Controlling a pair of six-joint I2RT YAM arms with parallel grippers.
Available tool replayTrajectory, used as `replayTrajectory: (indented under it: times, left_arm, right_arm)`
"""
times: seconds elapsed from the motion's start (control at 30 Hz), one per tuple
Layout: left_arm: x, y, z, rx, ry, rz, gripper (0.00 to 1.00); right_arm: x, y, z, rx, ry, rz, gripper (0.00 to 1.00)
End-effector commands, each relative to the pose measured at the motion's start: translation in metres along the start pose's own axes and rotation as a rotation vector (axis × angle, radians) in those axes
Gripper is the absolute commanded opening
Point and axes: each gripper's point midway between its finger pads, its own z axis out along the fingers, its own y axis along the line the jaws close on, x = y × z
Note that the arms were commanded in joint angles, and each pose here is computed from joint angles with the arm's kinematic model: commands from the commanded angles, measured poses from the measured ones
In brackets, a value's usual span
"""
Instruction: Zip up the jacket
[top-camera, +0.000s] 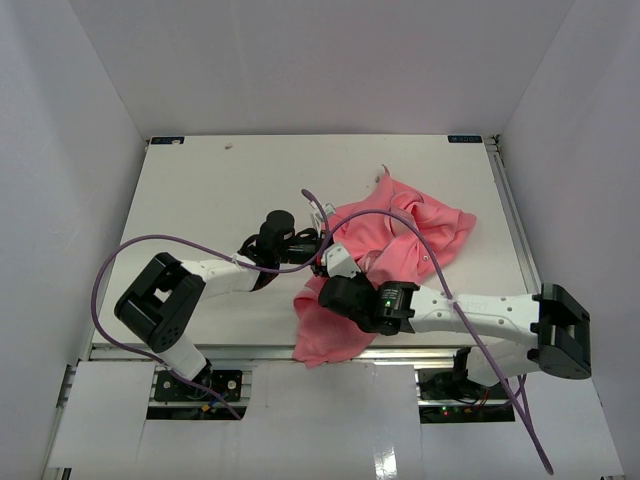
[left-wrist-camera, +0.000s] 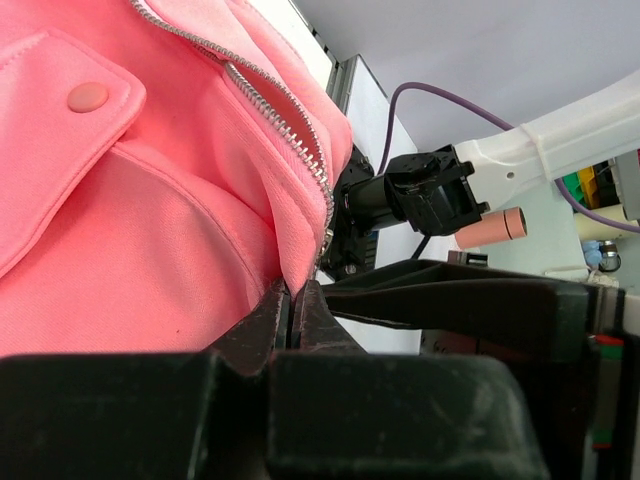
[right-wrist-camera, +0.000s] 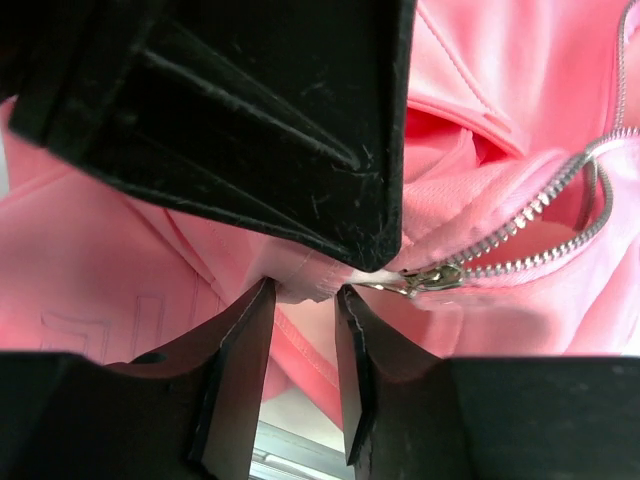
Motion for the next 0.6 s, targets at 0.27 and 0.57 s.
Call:
replayTrajectory:
  times: [0.27,0.57]
  left_arm:
    - [-0.004,-0.005,-0.001,0.008,-0.011,0.020,0.00]
    - [-0.005,-0.004,0.000,0.003,-0.011,0.019,0.00]
  right_arm:
    - [-0.017,-0.020,-0.014,0.175,-0.022,0.166,0.41]
    - [-0.026,-0.023,-0.022,0.176,-0.042,0.194,0.42]
